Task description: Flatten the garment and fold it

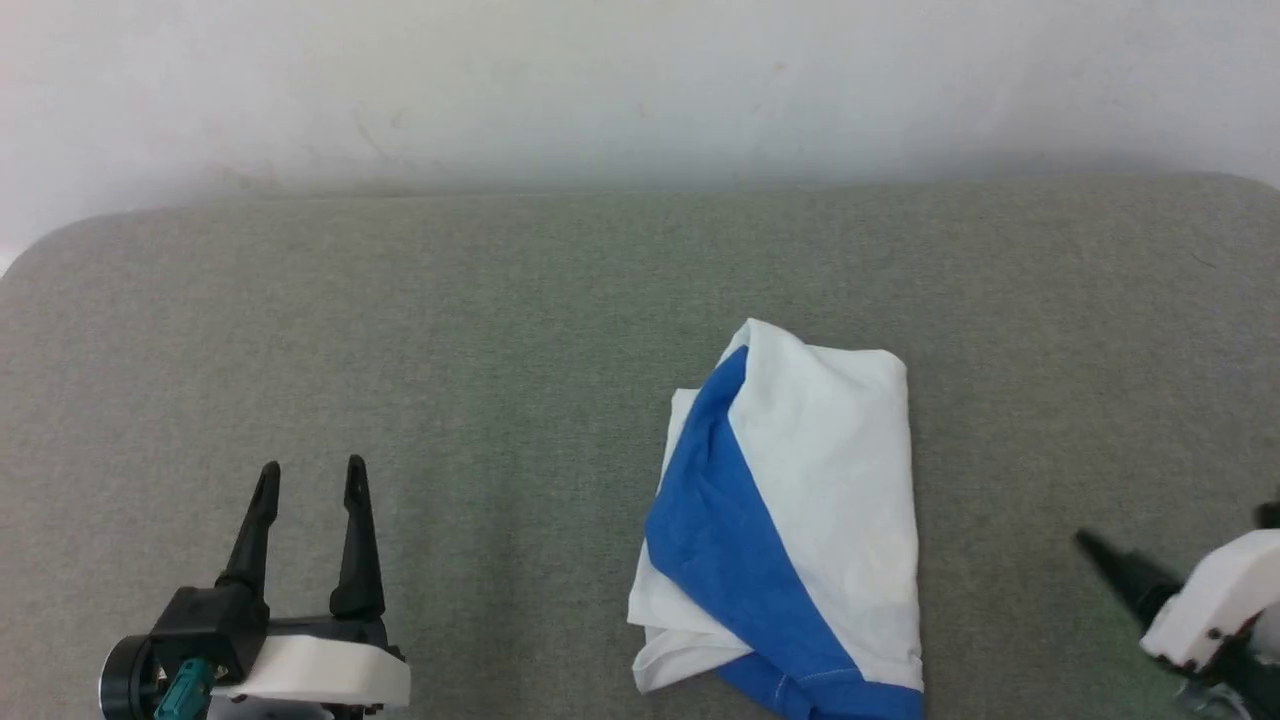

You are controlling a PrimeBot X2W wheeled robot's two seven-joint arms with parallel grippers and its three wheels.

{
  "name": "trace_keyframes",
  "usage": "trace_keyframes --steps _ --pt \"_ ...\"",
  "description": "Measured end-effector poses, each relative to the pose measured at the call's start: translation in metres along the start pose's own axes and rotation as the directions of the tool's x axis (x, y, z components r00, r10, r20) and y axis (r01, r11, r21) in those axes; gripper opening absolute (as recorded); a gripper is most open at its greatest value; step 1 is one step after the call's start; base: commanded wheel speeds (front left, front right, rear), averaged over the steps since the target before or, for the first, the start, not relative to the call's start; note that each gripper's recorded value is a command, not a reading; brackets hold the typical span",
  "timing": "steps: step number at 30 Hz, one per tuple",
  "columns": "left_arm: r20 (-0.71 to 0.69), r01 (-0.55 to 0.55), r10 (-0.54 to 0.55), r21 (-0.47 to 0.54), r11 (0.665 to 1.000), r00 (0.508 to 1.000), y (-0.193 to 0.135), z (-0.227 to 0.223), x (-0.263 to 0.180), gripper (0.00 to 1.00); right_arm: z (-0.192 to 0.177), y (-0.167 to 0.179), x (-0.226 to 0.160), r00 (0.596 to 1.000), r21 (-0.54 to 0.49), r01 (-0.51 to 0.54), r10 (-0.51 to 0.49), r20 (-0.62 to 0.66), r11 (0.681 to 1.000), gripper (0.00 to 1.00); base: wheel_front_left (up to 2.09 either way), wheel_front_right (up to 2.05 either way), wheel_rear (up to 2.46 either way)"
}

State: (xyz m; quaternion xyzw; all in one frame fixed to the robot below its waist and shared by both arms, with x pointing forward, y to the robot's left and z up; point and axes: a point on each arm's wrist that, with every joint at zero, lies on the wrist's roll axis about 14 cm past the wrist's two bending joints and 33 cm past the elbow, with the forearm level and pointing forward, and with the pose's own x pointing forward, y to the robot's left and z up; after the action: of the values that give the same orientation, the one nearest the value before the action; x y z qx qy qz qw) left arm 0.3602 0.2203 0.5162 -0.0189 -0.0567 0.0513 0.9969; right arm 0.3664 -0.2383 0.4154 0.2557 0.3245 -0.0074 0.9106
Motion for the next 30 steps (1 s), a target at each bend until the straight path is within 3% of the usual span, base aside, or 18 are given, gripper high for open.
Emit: trace_keyframes --steps 4,9,11,15,16,18,19,24,27,30 --pt "-0.004 -0.016 0.016 0.002 1.000 1.000 0.005 0.000 -0.004 1.00 -0.040 0.035 0.015 0.968 0.139 -0.110 0.137 -0.209 0.984 1.00 0.00 0.00 0.00" --pt "-0.008 -0.042 0.042 0.002 0.999 0.999 0.011 -0.001 -0.008 1.00 -0.055 0.101 0.028 0.887 0.326 -0.279 0.373 -0.271 0.903 1.00 0.00 0.00 0.00" --pt "-0.011 -0.047 0.047 -0.004 0.999 0.999 0.012 -0.002 -0.009 1.00 -0.062 0.110 0.032 0.868 0.353 -0.287 0.398 -0.298 0.890 1.00 0.00 0.00 0.00" --pt "-0.021 -0.064 0.064 -0.007 0.998 0.998 0.015 -0.004 -0.012 1.00 -0.084 0.112 0.039 0.845 0.348 -0.254 0.382 -0.375 0.902 1.00 0.00 0.00 0.00" --pt "-0.022 -0.068 0.067 -0.007 0.998 0.997 0.016 -0.005 -0.012 1.00 -0.086 0.113 0.041 0.841 0.345 -0.253 0.382 -0.384 0.904 0.49 0.00 0.00 0.00" --pt "-0.024 -0.072 0.071 -0.006 0.997 0.997 0.016 -0.005 -0.013 1.00 -0.086 0.115 0.044 0.838 0.333 -0.253 0.378 -0.394 0.908 0.15 0.00 0.00 0.00" --pt "-0.024 -0.072 0.071 -0.007 0.997 0.997 0.016 -0.005 -0.013 1.00 -0.086 0.116 0.044 0.841 0.315 -0.255 0.371 -0.395 0.914 0.00 0.00 0.00 0.00" --pt "-0.019 -0.063 0.063 -0.010 0.998 0.998 0.011 -0.004 -0.010 1.00 -0.073 0.121 0.042 0.868 0.166 -0.300 0.341 -0.361 0.939 0.00 0.00 0.00 0.00" --pt "-0.016 -0.056 0.056 -0.013 0.998 0.998 0.008 -0.004 -0.008 1.00 -0.056 0.114 0.037 0.903 -0.088 -0.313 0.267 -0.336 0.946 0.00 0.00 0.00 0.00" --pt "-0.015 -0.030 0.029 -0.017 0.999 0.999 -0.001 -0.005 -0.003 1.00 -0.049 0.092 0.030 0.934 -0.373 -0.268 0.144 -0.327 0.889 0.00 0.00 0.00 0.00"
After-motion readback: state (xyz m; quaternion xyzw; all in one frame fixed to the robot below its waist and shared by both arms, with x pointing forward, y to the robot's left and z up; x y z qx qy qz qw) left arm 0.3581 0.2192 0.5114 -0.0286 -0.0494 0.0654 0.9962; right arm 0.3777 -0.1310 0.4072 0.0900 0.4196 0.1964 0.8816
